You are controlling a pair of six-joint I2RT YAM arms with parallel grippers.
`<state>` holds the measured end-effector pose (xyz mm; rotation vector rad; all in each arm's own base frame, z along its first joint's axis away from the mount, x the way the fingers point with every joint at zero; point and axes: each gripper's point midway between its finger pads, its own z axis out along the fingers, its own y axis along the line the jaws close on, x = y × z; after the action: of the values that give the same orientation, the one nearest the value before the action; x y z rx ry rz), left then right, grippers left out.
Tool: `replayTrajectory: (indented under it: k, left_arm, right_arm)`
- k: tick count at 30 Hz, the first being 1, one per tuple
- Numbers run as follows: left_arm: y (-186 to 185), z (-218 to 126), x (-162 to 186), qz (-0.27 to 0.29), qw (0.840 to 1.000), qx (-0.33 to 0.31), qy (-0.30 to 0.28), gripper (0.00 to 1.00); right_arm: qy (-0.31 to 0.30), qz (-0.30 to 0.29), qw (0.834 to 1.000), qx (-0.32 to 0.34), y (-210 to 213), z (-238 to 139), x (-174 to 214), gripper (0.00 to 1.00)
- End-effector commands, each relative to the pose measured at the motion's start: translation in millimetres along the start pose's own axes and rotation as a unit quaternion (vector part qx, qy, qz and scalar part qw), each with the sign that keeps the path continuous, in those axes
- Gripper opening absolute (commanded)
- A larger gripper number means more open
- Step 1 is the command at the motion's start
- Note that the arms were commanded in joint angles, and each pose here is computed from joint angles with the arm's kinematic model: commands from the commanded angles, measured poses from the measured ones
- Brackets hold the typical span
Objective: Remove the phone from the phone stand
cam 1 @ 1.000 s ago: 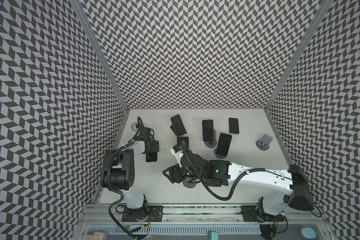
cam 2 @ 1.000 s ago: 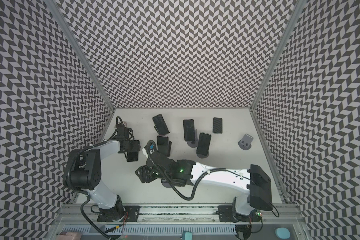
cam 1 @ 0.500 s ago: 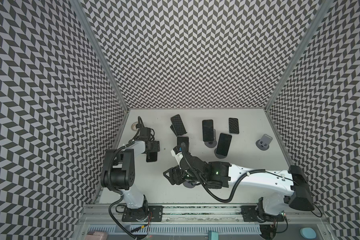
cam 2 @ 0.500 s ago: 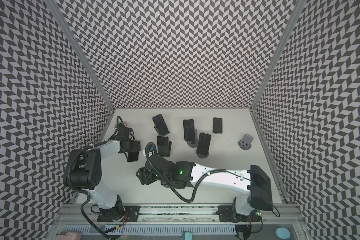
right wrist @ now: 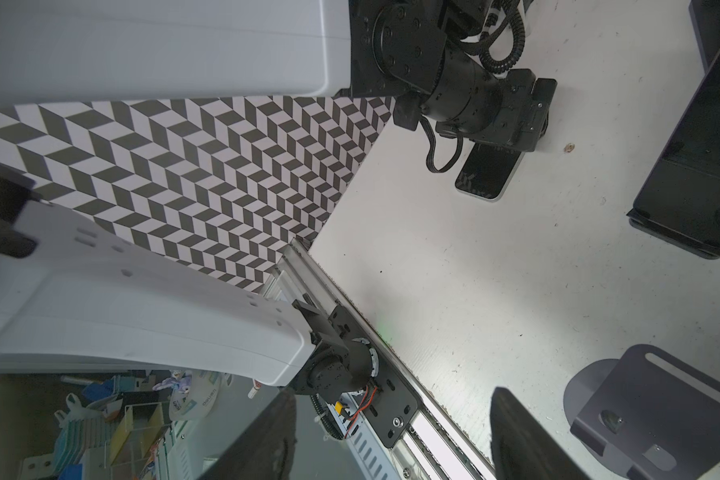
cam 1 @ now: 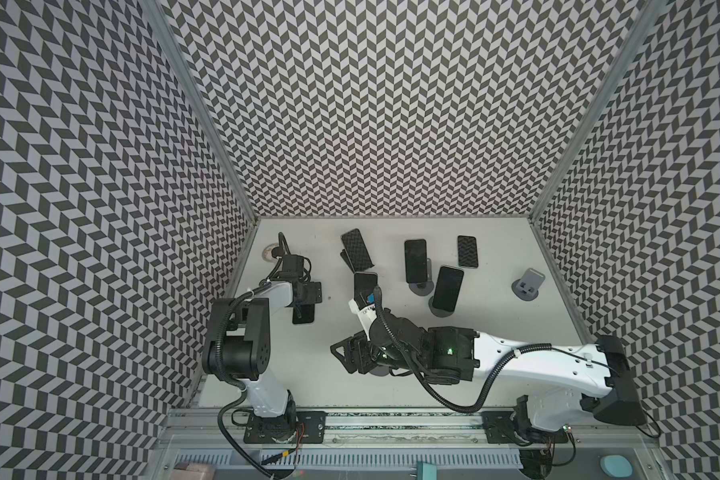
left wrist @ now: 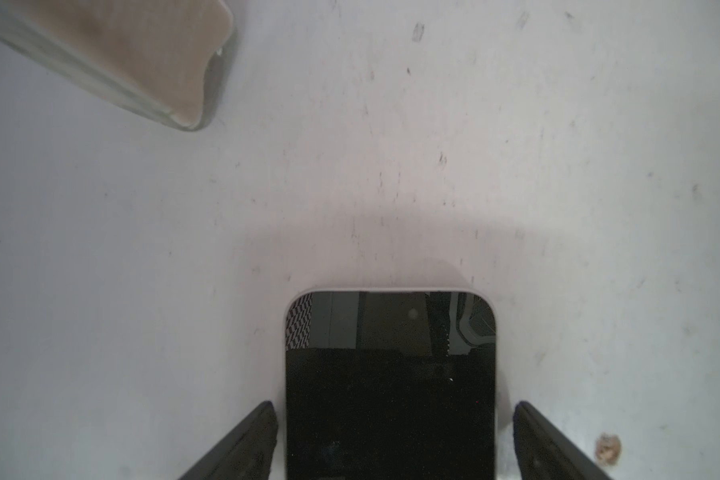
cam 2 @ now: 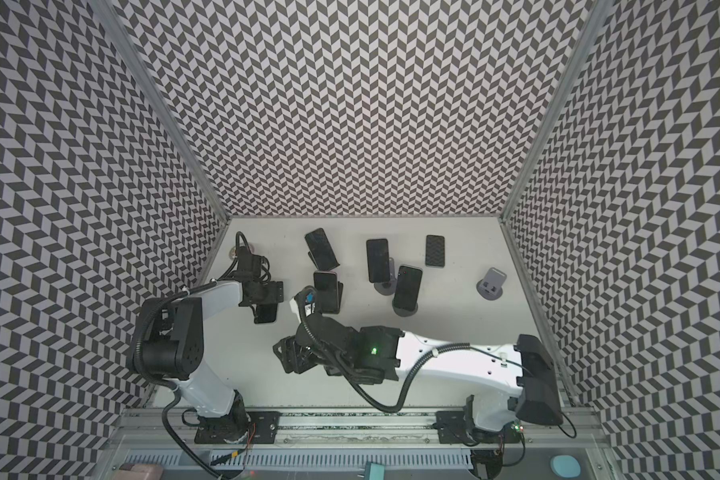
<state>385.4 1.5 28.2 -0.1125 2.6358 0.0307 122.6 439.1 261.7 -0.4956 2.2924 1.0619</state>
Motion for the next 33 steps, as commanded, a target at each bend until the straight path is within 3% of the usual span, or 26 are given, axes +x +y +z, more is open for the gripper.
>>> replayTrajectory:
  k: [1,13,33]
  left_arm:
    - [2,-12,-15,-0.003,1.0,-0.01,-0.029,0.89]
    - [4,-43,-38,-0.011,0.996,-0.017,-0.091,0.89]
    - [1,-91,-61,-0.023,0.982,-0.017,-0.188,0.87]
  right_arm:
    - [-0.019,0.01,1.0,-0.008,5,-8,-7,0.72]
    - [-0.029,-0.001,1.0,-0.002,3,-3,-10,0.72]
    - [-0.06,0.035,0.998,0.007,-7,-24,-18,0.73]
